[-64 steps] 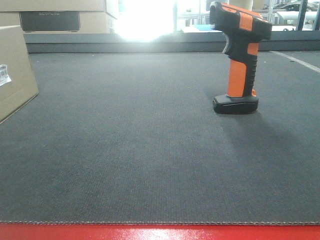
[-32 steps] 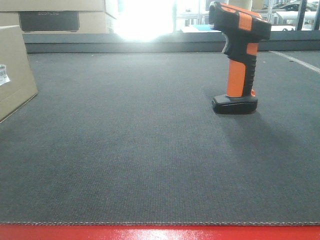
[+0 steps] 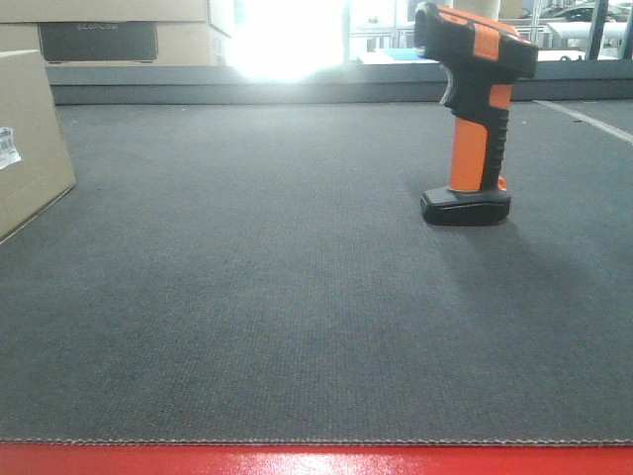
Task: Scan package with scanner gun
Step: 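Grasp the tan box with the left gripper and lift it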
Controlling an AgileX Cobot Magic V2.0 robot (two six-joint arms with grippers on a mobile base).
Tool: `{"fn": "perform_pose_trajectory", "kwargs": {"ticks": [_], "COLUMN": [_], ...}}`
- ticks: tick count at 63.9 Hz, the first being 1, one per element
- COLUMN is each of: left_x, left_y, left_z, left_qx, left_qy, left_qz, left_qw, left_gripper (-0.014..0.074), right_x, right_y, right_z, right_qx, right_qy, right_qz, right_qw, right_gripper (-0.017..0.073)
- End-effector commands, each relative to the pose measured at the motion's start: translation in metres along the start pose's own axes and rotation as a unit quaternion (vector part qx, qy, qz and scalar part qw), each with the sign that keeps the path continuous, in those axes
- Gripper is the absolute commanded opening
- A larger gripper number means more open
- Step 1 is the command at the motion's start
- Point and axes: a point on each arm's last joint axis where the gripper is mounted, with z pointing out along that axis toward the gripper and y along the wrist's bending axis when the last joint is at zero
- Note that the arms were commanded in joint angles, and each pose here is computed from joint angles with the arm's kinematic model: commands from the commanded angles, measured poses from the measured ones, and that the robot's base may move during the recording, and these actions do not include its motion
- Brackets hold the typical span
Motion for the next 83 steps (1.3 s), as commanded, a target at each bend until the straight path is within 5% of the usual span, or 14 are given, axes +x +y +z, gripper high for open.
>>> {"fn": "perform_pose_trajectory", "kwargs": {"ticks": [1,34,58,83], "left_x": [-0.011,-0.014,-0.011,-0.008], "left_y": [0.002,0.000,0.017,0.014], "left_z": [0.018,0.120,0.140,0.152], "left_qx": [0.000,0.009,0.022,0.054], "left_qy": [0.024,0.136,0.147,0.164], "left_qz": [0.009,0.025,0.019,0.024], "left_qw": [1.000,0.990,0.989,0.985], "left_gripper": [0.0601,0.0601,0.0601,0.0564], "right_x": [-0.002,0.000,0.002,0.002], "right_y": [0.000,0.000,0.000,0.000], "right_z": [0.001,0.001,0.001,0.001], "right_qx": [0.001,0.000,0.000,0.000], "right_qy": [0.000,0.008,0.015,0.015], "right_qz": [-0.004,-0.004,-0.004,-0.004], "right_qw": [1.000,1.000,1.000,1.000], "right_gripper": [0.0568,0.0568,0.0568,0.0568]}}
